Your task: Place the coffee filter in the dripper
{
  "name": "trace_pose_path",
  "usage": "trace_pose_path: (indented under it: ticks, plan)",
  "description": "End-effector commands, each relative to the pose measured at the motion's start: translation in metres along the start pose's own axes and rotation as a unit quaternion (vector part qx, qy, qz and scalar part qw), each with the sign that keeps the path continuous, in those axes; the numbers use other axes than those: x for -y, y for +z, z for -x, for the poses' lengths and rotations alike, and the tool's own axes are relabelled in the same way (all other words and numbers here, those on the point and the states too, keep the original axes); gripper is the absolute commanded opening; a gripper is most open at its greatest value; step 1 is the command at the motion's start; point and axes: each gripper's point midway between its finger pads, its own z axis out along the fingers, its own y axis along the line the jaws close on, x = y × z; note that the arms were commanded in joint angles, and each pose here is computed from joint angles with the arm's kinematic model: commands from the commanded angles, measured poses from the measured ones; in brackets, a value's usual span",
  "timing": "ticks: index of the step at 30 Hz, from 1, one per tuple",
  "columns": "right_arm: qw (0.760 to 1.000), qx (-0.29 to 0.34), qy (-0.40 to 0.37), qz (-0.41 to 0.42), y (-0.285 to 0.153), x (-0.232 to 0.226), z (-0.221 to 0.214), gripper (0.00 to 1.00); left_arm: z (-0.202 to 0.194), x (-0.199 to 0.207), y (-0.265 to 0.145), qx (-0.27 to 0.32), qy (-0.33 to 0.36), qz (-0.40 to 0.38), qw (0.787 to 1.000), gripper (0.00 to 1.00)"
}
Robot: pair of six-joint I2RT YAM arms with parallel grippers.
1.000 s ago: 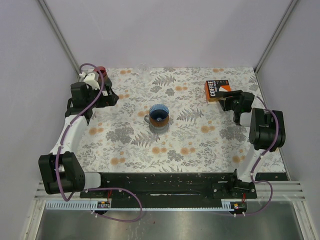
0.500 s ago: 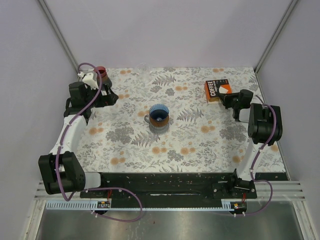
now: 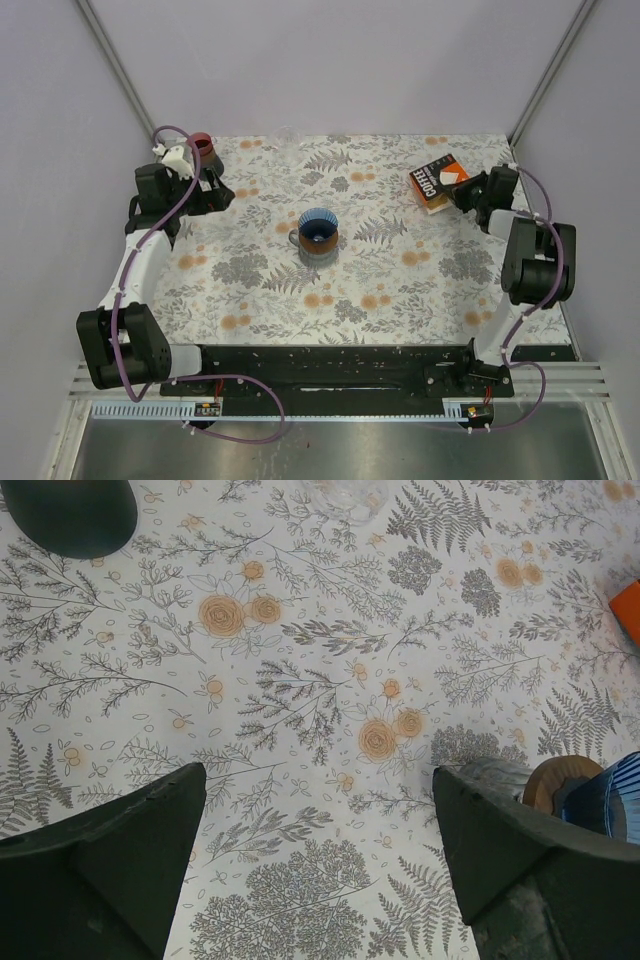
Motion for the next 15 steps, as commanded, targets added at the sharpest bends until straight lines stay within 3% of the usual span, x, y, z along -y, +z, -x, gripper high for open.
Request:
trace_pose_path:
  ticks: [1, 9, 13, 15]
  plan:
    - [0.986, -0.025, -0.164, 0.013, -0.045, -0.042, 0.004, 0.0, 0.026, 0.013, -0.005, 0.022, 0.013, -0.027, 0.999, 0.99]
    - [0.932, -0.083, -0.349, 0.042, -0.109, -0.089, -0.03, 0.0, 0.027, 0.05, -0.011, -0.003, 0.048, -0.128, 0.991, 0.94]
    - [0.884, -0.09, -0.452, 0.074, -0.135, -0.129, -0.052, 0.0, 0.023, 0.079, -0.016, -0.043, 0.093, -0.178, 0.979, 0.93]
    - [0.848, -0.108, -0.506, 0.114, -0.149, -0.154, -0.08, 0.0, 0.023, 0.097, -0.023, -0.055, 0.123, -0.205, 0.97, 0.92]
